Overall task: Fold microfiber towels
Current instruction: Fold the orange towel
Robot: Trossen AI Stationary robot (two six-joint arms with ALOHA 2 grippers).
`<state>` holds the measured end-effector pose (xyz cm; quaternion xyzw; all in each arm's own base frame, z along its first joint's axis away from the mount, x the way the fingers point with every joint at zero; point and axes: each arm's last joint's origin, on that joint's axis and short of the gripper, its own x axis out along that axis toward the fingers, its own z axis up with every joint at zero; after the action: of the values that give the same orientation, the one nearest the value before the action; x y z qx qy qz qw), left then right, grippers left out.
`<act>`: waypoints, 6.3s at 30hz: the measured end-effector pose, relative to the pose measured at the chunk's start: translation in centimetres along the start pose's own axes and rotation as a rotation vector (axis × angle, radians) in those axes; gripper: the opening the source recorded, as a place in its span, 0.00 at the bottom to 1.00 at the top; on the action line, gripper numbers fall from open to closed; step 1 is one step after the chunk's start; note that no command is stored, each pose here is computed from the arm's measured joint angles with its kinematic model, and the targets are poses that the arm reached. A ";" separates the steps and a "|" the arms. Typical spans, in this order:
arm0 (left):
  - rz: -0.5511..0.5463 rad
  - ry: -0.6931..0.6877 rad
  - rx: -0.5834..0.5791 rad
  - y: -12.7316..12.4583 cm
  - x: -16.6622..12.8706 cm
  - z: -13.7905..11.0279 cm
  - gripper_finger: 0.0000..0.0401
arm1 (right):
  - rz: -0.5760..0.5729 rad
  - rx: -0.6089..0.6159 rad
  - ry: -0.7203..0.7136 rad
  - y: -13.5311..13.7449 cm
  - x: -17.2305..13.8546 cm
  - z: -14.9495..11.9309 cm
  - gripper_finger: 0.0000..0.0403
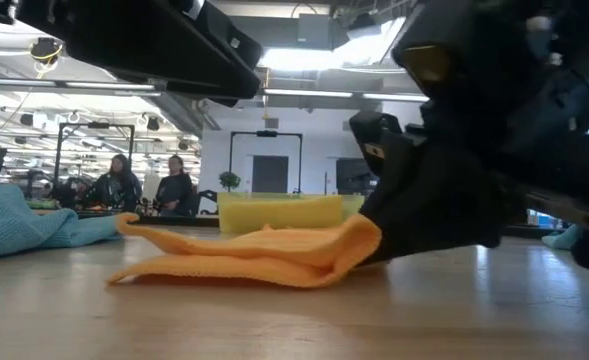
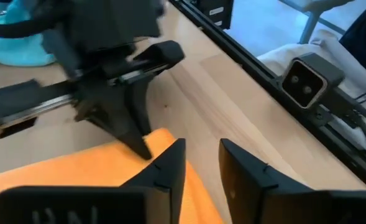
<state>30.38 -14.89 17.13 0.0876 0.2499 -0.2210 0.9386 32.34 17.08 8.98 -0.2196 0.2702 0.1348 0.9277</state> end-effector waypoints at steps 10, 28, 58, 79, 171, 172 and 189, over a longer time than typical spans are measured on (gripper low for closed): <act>0.113 0.155 -0.009 -1.1 0.7 -2.0 0.45 | -0.077 0.120 -0.068 -1.4 -1.2 1.0 0.01; 0.252 0.136 -0.204 -1.4 1.4 -2.6 0.48 | -0.158 0.321 -0.059 -4.7 -1.3 0.4 0.00; 0.483 0.302 -0.371 -3.6 0.4 -1.5 0.48 | -0.161 0.374 -0.062 -4.9 -1.3 0.4 0.00; 0.400 0.333 -0.496 -4.1 1.5 -2.4 0.48 | -0.154 0.375 -0.063 -4.9 -1.3 0.4 0.01; 0.368 0.754 -0.294 14.3 -4.1 -4.8 0.00 | -0.436 0.581 0.074 -15.0 -1.1 -6.7 0.03; 0.373 0.749 -0.302 14.3 -4.1 -5.0 0.00 | -0.444 0.594 0.074 -15.2 -1.0 -7.0 0.04; 0.543 0.745 -0.259 14.9 -4.7 -4.5 0.20 | -0.475 0.653 0.040 -16.1 -1.0 -7.2 0.22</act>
<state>31.64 1.31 16.47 0.1051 0.5627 0.1116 0.8123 34.22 -0.48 9.48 0.0276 0.2583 -0.1806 0.9486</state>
